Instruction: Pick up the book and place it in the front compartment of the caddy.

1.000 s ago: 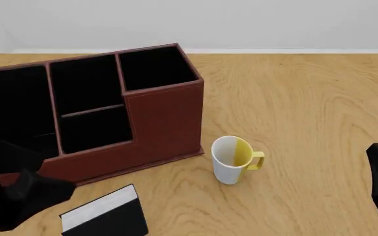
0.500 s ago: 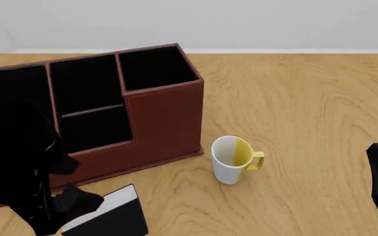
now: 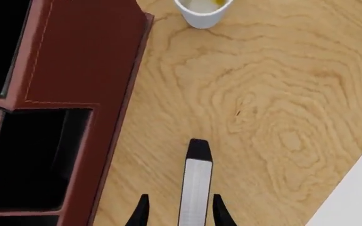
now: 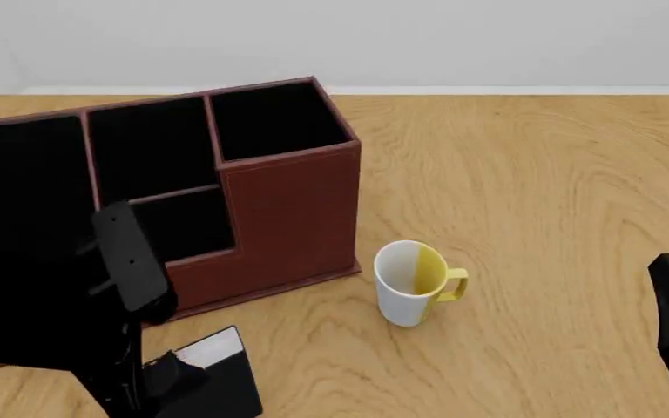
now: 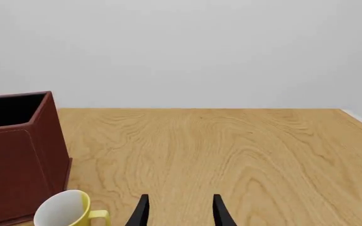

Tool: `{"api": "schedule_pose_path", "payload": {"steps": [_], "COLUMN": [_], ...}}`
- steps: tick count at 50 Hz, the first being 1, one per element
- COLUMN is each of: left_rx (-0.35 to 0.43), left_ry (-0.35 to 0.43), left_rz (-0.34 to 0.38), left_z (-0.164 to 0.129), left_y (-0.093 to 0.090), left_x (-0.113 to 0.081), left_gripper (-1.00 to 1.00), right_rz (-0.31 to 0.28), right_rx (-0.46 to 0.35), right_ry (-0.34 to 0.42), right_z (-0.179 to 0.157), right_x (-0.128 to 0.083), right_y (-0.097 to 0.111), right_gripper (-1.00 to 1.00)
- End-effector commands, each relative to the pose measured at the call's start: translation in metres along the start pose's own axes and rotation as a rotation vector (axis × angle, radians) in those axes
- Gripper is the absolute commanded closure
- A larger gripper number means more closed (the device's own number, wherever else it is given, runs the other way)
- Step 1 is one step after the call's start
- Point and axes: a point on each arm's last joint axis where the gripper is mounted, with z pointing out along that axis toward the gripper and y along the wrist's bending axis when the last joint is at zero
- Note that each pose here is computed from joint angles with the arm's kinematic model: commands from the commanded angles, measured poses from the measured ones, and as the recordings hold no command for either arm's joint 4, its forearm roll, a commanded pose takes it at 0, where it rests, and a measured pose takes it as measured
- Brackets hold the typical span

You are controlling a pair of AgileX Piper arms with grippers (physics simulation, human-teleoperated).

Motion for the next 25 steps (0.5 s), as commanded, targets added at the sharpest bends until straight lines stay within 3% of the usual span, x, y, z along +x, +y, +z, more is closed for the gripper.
{"api": "schedule_pose_path", "payload": {"steps": [1,25], "left_rx": [0.012,0.038], "left_ry": [0.023,0.033], "left_rz": [0.029,0.000], "left_z": [0.015,0.040], "left_y": [-0.003,-0.014], "left_x": [0.000,0.008], "left_gripper": [-1.00,-1.00], "right_rz": [0.000,0.000], "right_rx": [0.000,0.000], "right_ry": [0.000,0.000], "right_z": [0.000,0.000], "right_x": [0.000,0.000], "right_y": [0.000,0.000], "right_gripper": [-1.00,-1.00]}}
